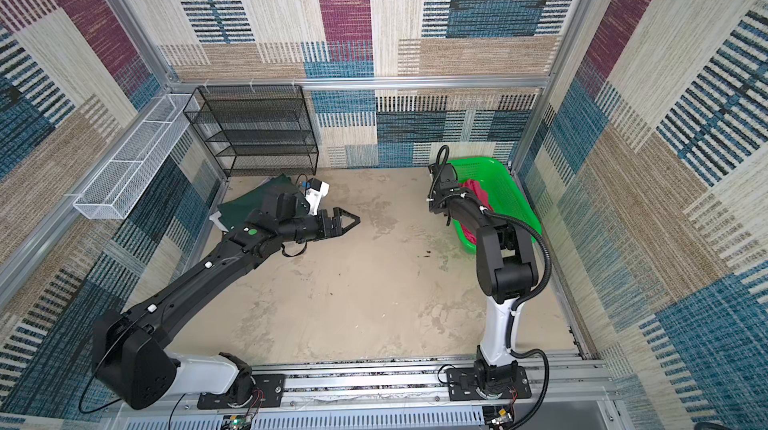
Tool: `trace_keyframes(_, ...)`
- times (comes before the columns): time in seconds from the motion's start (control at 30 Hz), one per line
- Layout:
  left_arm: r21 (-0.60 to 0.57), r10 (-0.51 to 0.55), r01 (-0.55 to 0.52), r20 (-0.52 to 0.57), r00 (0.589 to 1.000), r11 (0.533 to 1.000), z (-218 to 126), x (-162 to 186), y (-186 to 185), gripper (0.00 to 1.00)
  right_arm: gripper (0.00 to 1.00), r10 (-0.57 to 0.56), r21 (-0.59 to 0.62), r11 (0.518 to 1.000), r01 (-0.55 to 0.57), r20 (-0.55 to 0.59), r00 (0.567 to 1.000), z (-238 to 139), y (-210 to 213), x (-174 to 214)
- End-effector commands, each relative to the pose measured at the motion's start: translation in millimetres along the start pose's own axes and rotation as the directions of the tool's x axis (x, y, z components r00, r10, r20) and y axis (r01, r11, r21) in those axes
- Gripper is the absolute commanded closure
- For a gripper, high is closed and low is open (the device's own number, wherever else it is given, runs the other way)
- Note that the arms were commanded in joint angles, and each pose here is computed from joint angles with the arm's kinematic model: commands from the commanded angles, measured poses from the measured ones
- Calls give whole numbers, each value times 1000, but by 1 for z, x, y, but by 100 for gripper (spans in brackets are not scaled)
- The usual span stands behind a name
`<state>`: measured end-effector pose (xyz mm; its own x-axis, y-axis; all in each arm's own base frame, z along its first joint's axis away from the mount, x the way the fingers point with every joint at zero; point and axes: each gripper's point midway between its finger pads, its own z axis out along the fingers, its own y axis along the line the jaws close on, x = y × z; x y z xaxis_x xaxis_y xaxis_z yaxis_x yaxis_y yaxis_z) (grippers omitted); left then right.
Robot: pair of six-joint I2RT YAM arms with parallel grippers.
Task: Fold and stack the t-shirts
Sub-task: 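Reach the right gripper into the green basket while the left arm moves forward, then grasp the magenta shirt in the basket with the right gripper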
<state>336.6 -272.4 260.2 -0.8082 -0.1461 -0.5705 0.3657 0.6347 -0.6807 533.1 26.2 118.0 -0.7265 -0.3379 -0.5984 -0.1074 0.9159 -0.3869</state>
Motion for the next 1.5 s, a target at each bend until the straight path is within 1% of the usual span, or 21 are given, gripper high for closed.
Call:
trace_keyframes(0.0, -1, 34, -34, 61, 998, 999, 15, -20, -13, 1, 100, 24, 38, 999, -27, 82, 996, 13, -23, -23)
trace_keyframes(0.1, 14, 54, -54, 24, 998, 998, 30, -15, -25, 1, 100, 42, 66, 997, -48, 84, 996, 25, -40, -24)
trace_keyframes(0.2, 27, 63, -64, 10, 998, 998, 38, -11, -33, 1, 100, 61, 70, 995, -66, 73, 996, 37, -48, -26)
trace_keyframes(0.27, 34, 67, -67, 6, 998, 997, 42, -10, -36, 2, 100, 54, 79, 995, -58, 60, 997, 46, -50, -26)
trace_keyframes(0.37, 43, 71, -71, -3, 997, 997, 44, -7, -39, 2, 100, 52, 99, 994, -55, 35, 998, 62, -53, -23)
trace_keyframes(0.47, 48, 87, -86, -11, 996, 995, 44, -3, -42, 1, 100, 56, 92, 994, -57, 11, 998, 75, -54, -21)
trace_keyframes(0.6, 21, 107, -107, 2, 994, 994, 39, 0, -40, 1, 100, 63, 80, 995, -63, 11, 998, 77, -54, -22)
trace_keyframes(0.63, 14, 110, -110, 8, 994, 994, 38, 0, -39, 1, 98, 68, 74, 995, -70, 20, 997, 75, -53, -24)
trace_keyframes(0.67, 10, 112, -112, 10, 994, 994, 36, 0, -38, 1, 94, 72, 69, 995, -74, 28, 997, 73, -54, -26)
trace_keyframes(0.77, 2, 111, -111, 5, 994, 994, 35, 3, -35, 1, 77, 84, 62, 994, -88, 66, 994, 60, -57, -36)
trace_keyframes(0.87, -2, 105, -105, -5, 995, 995, 35, 8, -32, 2, 51, 112, 37, 992, -119, 145, 983, 35, -63, -54)
trace_keyframes(0.93, -2, 96, -96, -10, 995, 995, 34, 12, -30, 2, 31, 142, 26, 988, -150, 205, 969, 15, -69, -66)
trace_keyframes(0.97, -3, 91, -91, -11, 996, 996, 34, 13, -29, 2, 25, 152, 27, 986, -162, 225, 962, 6, -72, -70)
trace_keyframes(1.0, -1, 86, -86, -11, 996, 996, 33, 15, -29, 1, 21, 164, 32, 984, -177, 244, 956, -4, -76, -73)
trace_keyframes(1.13, -2, 82, -82, -7, 997, 997, 32, 21, -27, 2, 18, 221, 44, 969, -245, 300, 928, -30, -94, -79)
trace_keyframes(1.17, -3, 83, -83, -9, 997, 997, 32, 23, -26, 1, 19, 248, 43, 961, -272, 290, 924, -29, -97, -71)
trace_keyframes(1.3, -6, 81, -81, -18, 997, 997, 32, 29, -24, 2, 24, 391, 11, 914, -406, 250, 886, -20, -121, -45)
trace_keyframes(1.47, -20, 91, -91, -17, 996, 996, 29, 33, -20, 2, 25, 535, -73, 845, -531, 153, 831, 5, -134, -8)
